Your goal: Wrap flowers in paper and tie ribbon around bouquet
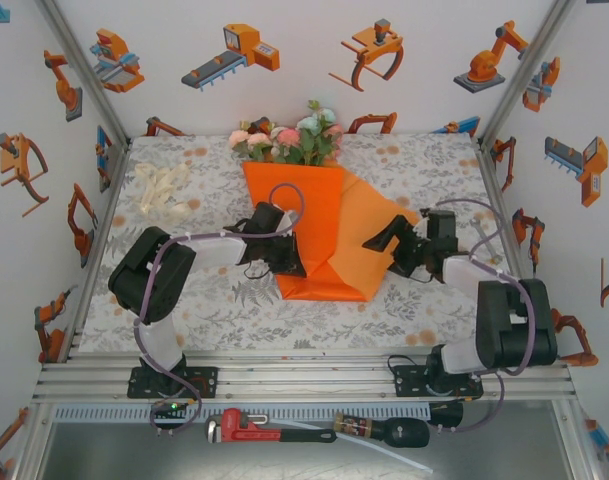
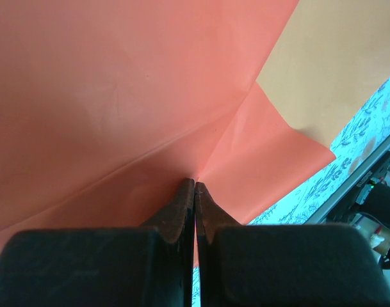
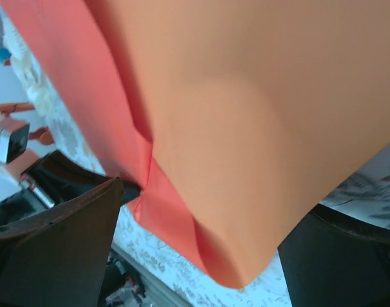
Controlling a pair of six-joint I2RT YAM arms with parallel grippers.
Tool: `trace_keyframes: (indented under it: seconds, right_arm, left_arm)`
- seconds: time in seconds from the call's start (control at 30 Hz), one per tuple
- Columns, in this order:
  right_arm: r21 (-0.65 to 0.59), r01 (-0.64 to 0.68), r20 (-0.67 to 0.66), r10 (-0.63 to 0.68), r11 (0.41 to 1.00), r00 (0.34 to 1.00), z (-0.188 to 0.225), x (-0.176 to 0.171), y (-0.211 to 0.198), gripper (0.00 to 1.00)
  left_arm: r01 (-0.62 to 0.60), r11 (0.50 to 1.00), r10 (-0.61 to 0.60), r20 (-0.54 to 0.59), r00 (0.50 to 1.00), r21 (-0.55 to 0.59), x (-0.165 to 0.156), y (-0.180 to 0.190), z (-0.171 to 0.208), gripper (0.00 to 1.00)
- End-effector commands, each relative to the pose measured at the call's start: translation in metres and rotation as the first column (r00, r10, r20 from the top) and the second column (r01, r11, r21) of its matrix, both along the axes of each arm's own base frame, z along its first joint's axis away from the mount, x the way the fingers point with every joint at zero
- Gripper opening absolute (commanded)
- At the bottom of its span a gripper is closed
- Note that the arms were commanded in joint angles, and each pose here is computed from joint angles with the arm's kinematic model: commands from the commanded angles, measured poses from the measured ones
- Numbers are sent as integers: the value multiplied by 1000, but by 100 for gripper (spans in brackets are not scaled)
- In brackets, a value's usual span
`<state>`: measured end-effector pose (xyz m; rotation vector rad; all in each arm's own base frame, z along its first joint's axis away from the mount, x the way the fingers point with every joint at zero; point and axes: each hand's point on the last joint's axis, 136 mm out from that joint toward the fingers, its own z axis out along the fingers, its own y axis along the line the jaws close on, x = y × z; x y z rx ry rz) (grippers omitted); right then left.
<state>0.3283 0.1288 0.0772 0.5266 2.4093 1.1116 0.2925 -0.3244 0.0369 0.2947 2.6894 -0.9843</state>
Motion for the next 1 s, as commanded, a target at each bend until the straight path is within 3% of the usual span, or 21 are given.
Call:
trace_keyframes:
  seconds: [0.0,0.2,0.37,0.57,0.77,0.97]
  right_arm:
    - [60,-127,-9,128,990,992,-1,-27,41,83]
    - [41,-214,-36,216,976,976,-19,-60,60,85]
    - [-157,-164,-96,150,974,984,-31,-72,29,86]
    - [-373,-59,-12,59,926,998,-9,-72,-13,93]
    - [-191,-190,-55,182,963,982,-22,-80,32,89]
    - [-67,-143,-22,141,988,990,-27,-80,48,87]
  left_arm:
    - [-18,1000,18,-6,1000,3,7,1,-4,8]
    - [-21,1000,21,-11,1000,2,9,1,-5,8]
    - [-25,1000,25,-4,1000,6,10,3,-2,8]
    - [-25,1000,25,-5,1000,3,10,2,-3,8]
    - [-20,1000,20,-3,1000,-3,12,0,-1,8]
    - [-22,1000,22,-3,1000,-1,12,0,-1,8]
